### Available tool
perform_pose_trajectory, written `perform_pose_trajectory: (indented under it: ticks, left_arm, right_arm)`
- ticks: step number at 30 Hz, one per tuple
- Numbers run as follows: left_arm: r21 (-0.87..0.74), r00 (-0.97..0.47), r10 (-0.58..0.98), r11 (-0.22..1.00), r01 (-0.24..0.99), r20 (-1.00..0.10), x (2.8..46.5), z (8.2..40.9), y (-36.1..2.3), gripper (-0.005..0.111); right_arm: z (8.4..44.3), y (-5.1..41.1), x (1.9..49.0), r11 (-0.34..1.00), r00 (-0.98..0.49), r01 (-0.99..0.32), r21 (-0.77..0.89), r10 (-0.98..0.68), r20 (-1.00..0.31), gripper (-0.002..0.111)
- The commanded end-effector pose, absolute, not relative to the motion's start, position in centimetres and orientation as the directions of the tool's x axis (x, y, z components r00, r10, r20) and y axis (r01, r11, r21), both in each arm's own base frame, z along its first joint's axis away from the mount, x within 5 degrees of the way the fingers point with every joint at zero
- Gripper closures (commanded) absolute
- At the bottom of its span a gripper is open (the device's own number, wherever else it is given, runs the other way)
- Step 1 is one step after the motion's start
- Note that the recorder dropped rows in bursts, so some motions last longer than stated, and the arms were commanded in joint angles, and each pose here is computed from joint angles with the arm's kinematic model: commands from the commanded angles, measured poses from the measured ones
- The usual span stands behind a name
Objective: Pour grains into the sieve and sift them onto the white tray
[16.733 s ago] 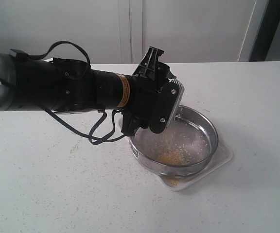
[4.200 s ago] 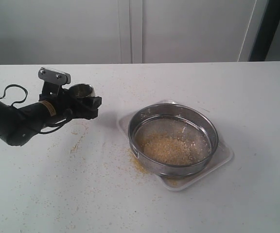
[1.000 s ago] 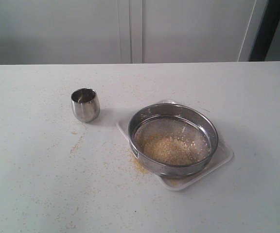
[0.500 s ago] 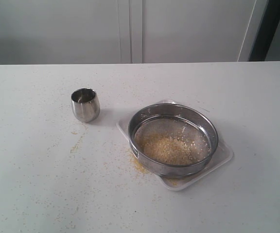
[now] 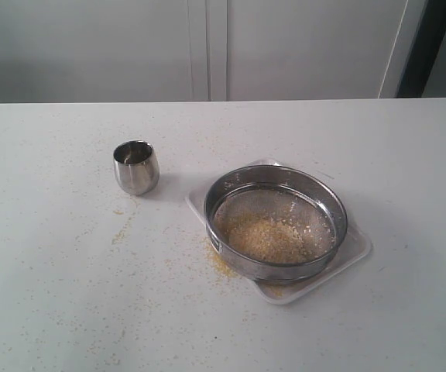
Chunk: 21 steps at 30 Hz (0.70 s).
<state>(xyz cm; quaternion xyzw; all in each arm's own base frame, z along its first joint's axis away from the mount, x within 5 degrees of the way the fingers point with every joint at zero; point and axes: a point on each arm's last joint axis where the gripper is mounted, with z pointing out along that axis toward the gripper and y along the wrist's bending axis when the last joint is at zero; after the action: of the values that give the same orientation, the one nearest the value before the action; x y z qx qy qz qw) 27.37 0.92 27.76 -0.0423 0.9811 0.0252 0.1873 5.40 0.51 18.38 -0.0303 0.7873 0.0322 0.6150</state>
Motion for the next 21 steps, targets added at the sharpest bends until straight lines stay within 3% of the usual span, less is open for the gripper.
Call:
perform_pose_trajectory:
  ticks: [1,17,21]
  left_arm:
    - [0.029,-0.928,-0.088,0.994,-0.105,-0.363,27.1,27.8,1.0,0.107]
    - [0.029,-0.928,-0.088,0.994,-0.105,-0.363,27.1,27.8,1.0,0.107]
    - [0.029,-0.928,-0.088,0.994,-0.105,-0.363,27.1,27.8,1.0,0.107]
  right_arm:
    - [18.6,0.4,5.4,0.997,-0.206,-0.081,-0.014,-0.031,-0.978,0.108]
    - [20.3,0.4,5.6,0.997,-0.022,-0.079,-0.024,-0.025,-0.999,0.108]
    - [21.9,0.4,5.5,0.996,0.145,-0.084,0.034,0.046,-0.988,0.108]
